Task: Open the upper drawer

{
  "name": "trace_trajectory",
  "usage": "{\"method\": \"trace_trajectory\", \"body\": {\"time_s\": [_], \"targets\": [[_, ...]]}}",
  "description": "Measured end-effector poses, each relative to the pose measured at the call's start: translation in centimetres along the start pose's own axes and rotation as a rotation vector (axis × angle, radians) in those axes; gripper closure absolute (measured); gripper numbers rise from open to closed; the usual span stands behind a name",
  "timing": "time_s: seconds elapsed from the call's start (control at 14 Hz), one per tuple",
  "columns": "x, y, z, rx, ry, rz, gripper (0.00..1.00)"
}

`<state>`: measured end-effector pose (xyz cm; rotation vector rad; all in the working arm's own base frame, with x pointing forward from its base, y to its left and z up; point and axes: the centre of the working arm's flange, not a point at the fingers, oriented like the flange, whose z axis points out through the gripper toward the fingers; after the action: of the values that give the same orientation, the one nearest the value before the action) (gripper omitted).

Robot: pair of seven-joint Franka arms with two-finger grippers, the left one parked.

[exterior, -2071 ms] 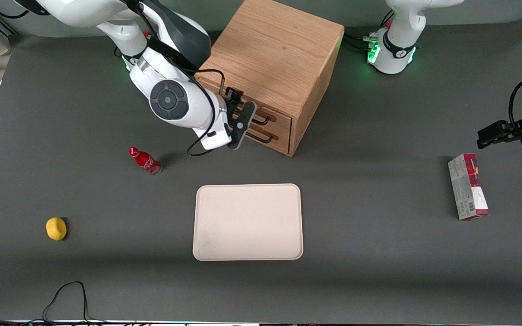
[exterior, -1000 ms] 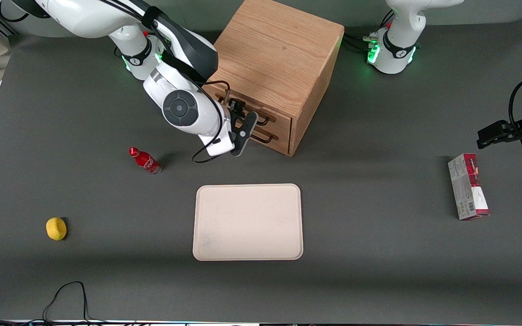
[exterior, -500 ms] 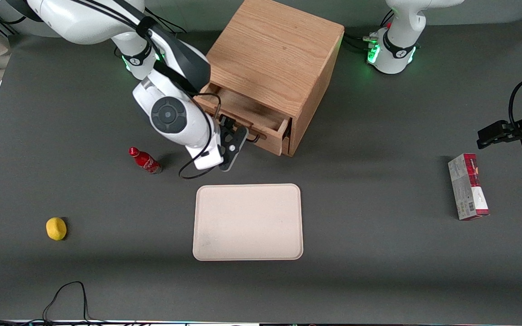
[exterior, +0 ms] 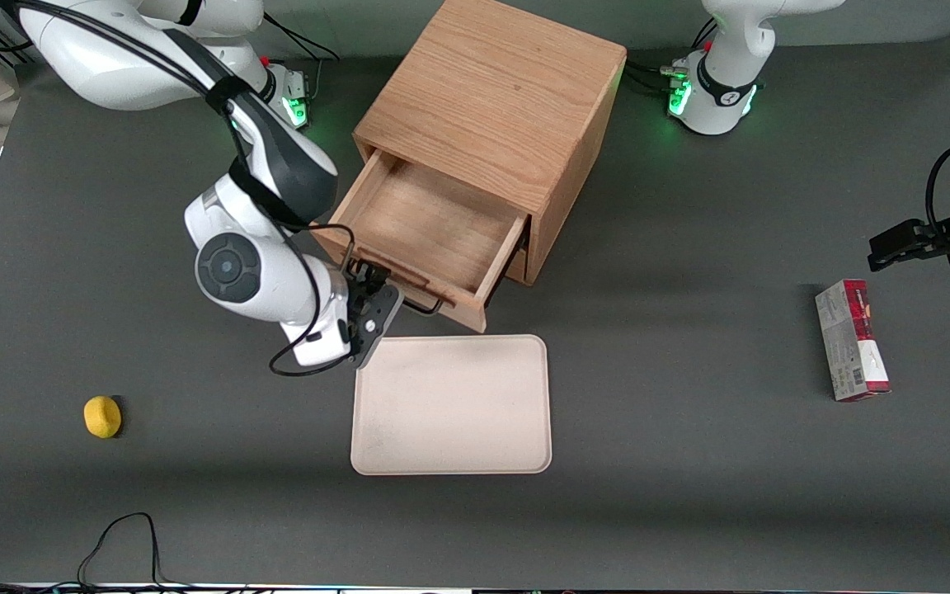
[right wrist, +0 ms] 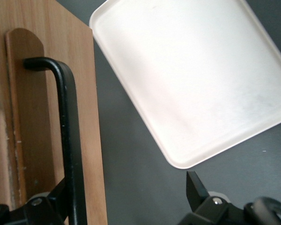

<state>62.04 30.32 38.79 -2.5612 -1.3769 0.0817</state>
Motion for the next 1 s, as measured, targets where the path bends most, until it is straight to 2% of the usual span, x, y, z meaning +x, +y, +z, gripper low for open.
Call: {"method": "trace_trajectory", "body": {"time_s": [0.29,0.5,0.64,0.71,0.86,0.93,1.0], "targets": [[-0.9,3.3,-0.8,-0.031,0.014,0.045,0.0],[-1.5,5.6,-2.6,-0.1,0.02,0.061,0.0],[-1.4,5.7,-3.7,-0.107,0.032,0.064,0.0],[-1.3,5.6,-4.2,-0.101,0.043,0.068,0.0],[-1.0,5.6,-6.0,-0.091,0.088,0.08,0.0],[-1.0,5.7,-7.5,-0.102,0.109,0.085,0.0],[-1.6,5.9,-9.1,-0.113,0.114,0.1,0.0]]}}
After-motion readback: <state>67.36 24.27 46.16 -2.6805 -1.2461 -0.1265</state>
